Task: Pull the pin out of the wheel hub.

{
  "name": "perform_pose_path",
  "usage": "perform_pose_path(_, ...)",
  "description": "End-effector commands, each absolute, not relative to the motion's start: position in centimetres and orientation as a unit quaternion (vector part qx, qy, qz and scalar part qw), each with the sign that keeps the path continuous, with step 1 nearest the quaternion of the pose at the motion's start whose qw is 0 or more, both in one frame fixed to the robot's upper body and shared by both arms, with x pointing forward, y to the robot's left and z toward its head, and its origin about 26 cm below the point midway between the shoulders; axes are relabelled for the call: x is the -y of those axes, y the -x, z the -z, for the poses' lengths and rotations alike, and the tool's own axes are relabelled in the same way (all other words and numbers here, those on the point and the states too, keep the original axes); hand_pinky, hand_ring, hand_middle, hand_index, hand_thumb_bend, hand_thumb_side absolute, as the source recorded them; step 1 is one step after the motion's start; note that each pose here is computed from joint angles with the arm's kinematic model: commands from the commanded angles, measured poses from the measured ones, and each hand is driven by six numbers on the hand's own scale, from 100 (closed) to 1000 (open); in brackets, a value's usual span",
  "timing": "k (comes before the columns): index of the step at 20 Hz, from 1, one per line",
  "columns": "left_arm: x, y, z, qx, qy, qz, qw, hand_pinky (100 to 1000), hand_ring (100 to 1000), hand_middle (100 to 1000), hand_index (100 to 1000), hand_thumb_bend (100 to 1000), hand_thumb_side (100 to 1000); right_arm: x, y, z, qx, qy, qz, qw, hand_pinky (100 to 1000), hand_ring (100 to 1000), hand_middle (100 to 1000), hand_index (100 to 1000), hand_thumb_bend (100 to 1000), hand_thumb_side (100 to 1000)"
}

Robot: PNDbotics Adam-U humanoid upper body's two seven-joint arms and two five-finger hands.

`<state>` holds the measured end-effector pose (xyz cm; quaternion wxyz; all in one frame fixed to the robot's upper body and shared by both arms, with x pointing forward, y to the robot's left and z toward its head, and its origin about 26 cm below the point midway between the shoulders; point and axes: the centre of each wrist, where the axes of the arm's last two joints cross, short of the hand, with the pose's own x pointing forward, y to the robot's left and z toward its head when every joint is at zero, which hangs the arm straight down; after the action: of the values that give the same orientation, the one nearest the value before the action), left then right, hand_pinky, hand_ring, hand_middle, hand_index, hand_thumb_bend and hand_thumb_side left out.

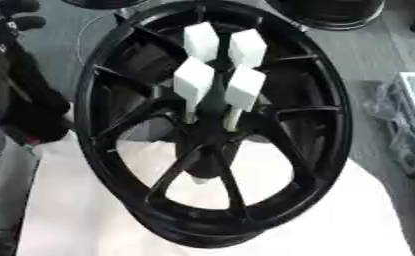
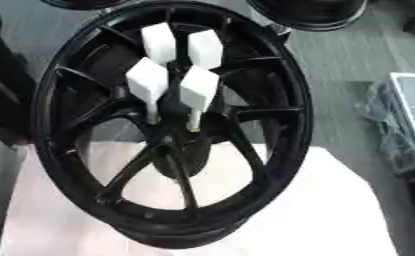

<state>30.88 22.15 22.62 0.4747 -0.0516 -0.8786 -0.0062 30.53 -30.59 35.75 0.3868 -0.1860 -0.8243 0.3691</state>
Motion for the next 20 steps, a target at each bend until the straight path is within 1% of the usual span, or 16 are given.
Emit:
perform_pose_path(1,-22.5,-30.5,-23.4,0.886,0.042,0.014,0.462,649,622,530,659,130,682,28.6,-29.6,-36.0,0.815,0.202,-0.389,0.378,717,831,645,828,128,100)
perform_pose_path(4,-22.5,-30.5,-23.4,0.886,0.041,0.015,0.462,650,623,530,659,130,683,27.2,-29.1,-35.3,0.802,0.203,-0.412,0.382,715,828,650,832,150,100)
perform_pose_path(8,-22.5,-30.5,-23.4,0.886,0.040,0.016,0.462,650,623,530,659,130,682,26.0,-29.3,-34.3,0.772,0.206,-0.461,0.385,723,830,657,835,166,148)
perform_pose_path(9,-22.6,-30.5,-23.4,0.886,0.040,0.016,0.463,650,623,530,659,130,682,25.9,-29.3,-34.2,0.765,0.208,-0.470,0.387,726,830,655,836,256,109)
perform_pose_path(10,-22.6,-30.5,-23.3,0.886,0.039,0.016,0.463,650,623,530,659,130,682,25.8,-29.3,-33.9,0.759,0.208,-0.480,0.388,727,829,656,836,172,168)
perform_pose_path(15,-22.6,-30.5,-23.3,0.885,0.038,0.017,0.463,649,622,529,658,128,682,25.4,-29.5,-33.0,0.731,0.219,-0.511,0.394,737,833,653,834,200,214)
perform_pose_path(20,-22.6,-30.5,-23.3,0.884,0.036,0.020,0.465,649,622,528,658,125,681,24.9,-29.6,-32.2,0.718,0.231,-0.520,0.401,735,825,645,830,189,204)
